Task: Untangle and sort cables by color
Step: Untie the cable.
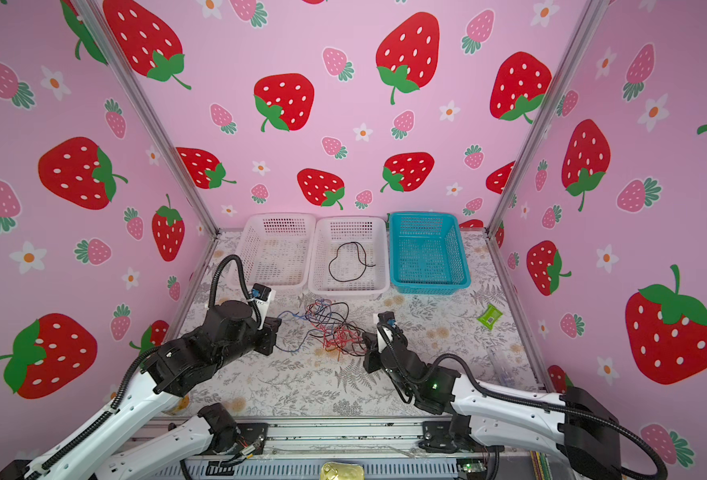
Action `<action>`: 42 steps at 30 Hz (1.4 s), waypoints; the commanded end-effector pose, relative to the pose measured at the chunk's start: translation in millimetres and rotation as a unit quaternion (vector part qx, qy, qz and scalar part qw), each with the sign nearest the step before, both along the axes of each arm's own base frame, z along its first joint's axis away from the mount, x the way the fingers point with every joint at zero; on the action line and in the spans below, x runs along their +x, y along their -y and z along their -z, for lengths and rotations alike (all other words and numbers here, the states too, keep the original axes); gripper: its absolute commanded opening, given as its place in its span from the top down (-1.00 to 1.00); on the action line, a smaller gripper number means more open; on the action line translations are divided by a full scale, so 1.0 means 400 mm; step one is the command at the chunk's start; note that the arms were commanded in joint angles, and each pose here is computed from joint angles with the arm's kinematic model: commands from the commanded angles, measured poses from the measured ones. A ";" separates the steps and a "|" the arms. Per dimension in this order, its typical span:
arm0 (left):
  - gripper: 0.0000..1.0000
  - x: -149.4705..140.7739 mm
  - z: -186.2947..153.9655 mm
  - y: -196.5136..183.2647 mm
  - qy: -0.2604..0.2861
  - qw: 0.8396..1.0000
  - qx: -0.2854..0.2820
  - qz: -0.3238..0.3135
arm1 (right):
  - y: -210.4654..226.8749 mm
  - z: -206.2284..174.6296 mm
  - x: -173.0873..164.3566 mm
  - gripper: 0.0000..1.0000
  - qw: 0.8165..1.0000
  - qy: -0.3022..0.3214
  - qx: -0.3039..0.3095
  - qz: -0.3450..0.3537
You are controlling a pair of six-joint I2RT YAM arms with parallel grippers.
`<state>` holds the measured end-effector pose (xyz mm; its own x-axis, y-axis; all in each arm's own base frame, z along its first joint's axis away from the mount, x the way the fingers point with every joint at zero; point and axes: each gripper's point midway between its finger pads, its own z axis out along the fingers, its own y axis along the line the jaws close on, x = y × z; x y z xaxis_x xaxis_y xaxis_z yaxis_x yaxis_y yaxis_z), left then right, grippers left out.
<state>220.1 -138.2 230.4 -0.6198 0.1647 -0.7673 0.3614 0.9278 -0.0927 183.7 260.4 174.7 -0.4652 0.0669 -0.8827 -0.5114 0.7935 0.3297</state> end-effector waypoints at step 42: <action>1.00 -0.062 -0.092 0.143 -0.034 0.974 -0.166 0.149 | -0.007 -0.192 -0.038 0.21 0.986 0.008 -0.066 -0.152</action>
